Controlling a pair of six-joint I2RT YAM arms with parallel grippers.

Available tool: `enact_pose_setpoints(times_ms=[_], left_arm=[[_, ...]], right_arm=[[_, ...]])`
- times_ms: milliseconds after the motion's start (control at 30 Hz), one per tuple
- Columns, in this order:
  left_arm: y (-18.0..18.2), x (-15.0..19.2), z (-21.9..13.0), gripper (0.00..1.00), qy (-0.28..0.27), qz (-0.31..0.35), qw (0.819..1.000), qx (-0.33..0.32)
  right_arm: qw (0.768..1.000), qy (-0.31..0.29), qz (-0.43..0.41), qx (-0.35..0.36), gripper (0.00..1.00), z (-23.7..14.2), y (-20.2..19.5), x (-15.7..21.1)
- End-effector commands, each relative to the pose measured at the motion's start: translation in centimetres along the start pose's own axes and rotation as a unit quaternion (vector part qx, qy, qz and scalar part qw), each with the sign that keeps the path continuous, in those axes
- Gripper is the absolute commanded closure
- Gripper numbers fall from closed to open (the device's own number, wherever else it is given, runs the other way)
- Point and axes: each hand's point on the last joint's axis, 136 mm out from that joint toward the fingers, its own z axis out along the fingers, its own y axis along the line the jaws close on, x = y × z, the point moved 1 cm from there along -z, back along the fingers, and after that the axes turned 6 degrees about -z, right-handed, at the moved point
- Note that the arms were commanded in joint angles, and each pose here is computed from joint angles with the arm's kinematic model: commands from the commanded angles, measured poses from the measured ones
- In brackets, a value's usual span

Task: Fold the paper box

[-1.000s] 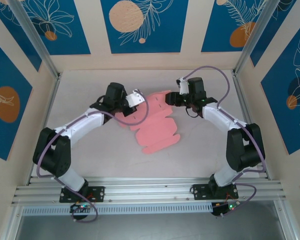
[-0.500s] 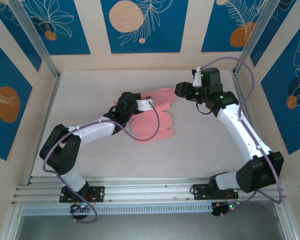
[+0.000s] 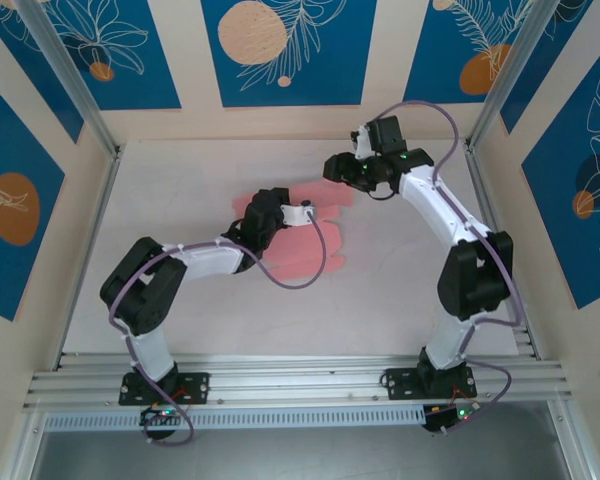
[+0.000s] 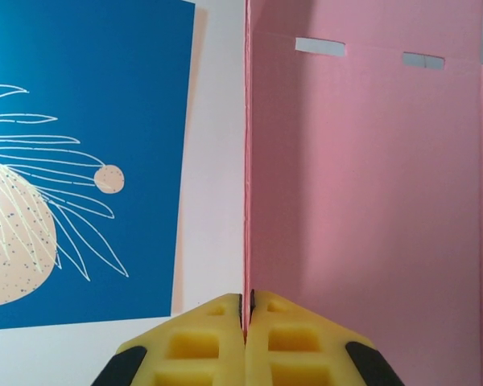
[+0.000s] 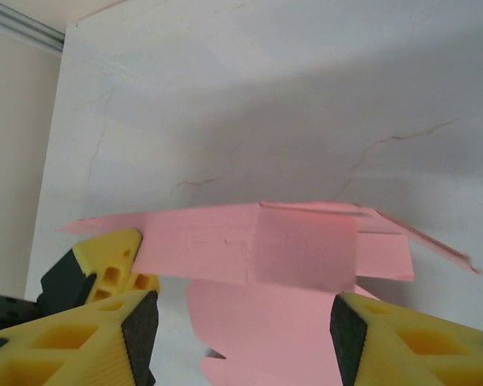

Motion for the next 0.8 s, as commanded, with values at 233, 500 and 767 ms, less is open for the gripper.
enact_pose_setpoints(times_ms=[233, 500, 767], left_arm=[[-0.9, 0.4, 0.6, 1.00, 0.006, -0.003, 0.999, -0.031], [-1.5, 0.5, 0.8, 1.00, 0.008, -0.013, 0.999, -0.029], [-1.6, -0.1, 0.6, 1.00, 0.000, -0.026, 0.999, -0.023]], right_arm=[[0.997, 0.065, 0.018, -0.030, 0.37, 5.3, 0.8, 0.5], [0.995, 0.091, 0.042, -0.023, 0.36, 7.5, 0.1, 2.3], [0.992, 0.091, 0.060, -0.070, 0.41, 8.6, 1.4, 2.4]])
